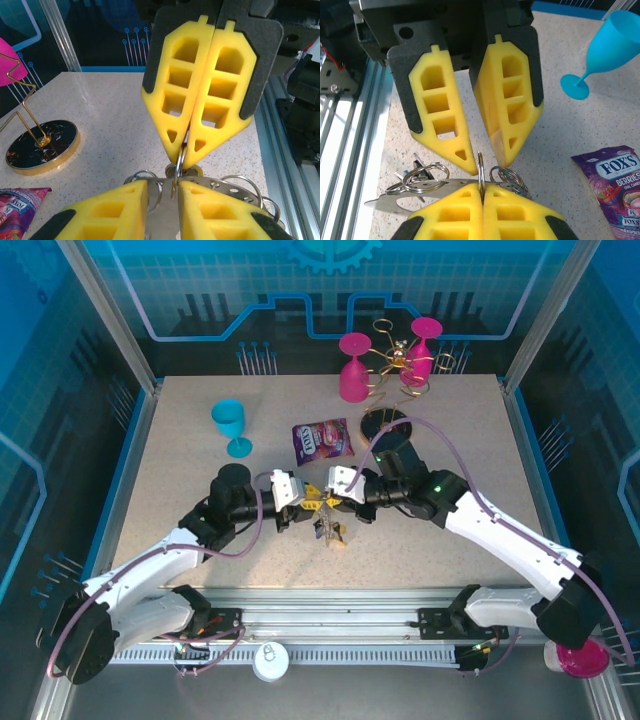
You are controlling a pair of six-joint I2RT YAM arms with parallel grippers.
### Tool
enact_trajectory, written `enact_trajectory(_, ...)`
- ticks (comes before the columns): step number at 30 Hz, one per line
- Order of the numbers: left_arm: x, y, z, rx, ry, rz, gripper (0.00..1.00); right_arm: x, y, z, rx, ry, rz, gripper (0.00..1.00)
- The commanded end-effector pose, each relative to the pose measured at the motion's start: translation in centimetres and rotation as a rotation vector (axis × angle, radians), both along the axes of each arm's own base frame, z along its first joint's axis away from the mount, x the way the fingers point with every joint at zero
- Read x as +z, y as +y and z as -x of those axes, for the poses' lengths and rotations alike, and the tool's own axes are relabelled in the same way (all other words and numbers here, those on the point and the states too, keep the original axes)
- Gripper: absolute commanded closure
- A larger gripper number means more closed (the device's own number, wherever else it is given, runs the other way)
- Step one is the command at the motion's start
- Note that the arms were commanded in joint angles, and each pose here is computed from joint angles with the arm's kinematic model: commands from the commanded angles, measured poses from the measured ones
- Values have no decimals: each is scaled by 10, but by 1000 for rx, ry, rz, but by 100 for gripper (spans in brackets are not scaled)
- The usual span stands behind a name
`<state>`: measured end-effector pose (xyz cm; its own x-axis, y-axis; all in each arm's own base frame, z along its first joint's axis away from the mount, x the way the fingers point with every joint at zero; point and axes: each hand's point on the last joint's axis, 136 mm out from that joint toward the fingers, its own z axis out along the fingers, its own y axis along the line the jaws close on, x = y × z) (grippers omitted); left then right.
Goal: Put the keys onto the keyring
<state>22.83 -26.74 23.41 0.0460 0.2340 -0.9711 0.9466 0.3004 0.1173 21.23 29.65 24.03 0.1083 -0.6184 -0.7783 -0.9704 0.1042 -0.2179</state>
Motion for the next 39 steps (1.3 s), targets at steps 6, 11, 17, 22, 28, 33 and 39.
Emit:
enact_trajectory(6,6,-2,3,-39,-19,-12,90,11,15,6,81,-49,77,100)
enact_trajectory(11,8,-2,7,-52,-56,7,100,23,11,-1,17,-21,-16,89)
enact_trajectory(17,18,-2,16,-79,-144,138,100,17,-8,-6,-97,35,-191,69)
enact_trajectory(22,23,-3,21,-103,-150,192,100,11,-7,-1,-99,69,-257,68)
enact_trajectory(28,19,-3,23,-110,-139,188,100,0,-4,6,-80,117,-271,69)
enact_trajectory(33,18,-3,22,-109,-136,184,100,2,-5,10,-70,128,-281,77)
enact_trajectory(39,18,-4,22,-110,-132,180,100,8,-8,14,-63,130,-293,79)
